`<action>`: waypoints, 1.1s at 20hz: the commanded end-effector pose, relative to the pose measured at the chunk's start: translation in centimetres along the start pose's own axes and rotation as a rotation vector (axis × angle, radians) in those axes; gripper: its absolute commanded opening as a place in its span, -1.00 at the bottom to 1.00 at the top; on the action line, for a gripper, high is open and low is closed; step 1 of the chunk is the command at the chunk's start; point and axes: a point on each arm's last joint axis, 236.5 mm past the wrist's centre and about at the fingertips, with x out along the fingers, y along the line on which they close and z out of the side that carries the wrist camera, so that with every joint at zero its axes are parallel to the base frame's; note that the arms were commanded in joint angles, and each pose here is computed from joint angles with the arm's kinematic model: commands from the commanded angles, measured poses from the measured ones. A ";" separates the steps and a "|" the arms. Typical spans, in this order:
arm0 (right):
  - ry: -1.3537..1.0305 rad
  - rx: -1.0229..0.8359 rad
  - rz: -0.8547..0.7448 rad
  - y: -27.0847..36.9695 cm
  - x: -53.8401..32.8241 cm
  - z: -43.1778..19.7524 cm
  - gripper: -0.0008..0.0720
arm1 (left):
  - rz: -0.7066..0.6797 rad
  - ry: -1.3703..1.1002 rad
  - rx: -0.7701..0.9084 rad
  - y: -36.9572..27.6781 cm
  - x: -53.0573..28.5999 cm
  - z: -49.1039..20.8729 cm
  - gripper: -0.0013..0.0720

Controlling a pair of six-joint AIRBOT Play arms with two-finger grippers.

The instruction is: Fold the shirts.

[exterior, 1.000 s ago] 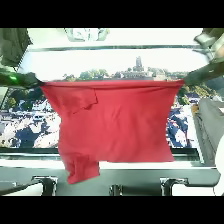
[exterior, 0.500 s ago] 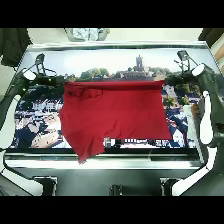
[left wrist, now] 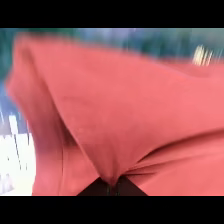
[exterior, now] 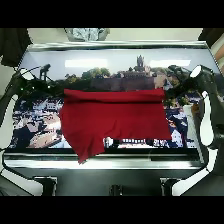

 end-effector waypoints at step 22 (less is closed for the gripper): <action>0.259 0.154 0.168 3.5 -4.9 -11.1 0.56 | -0.058 0.299 -0.171 0.5 -3.8 -14.8 0.51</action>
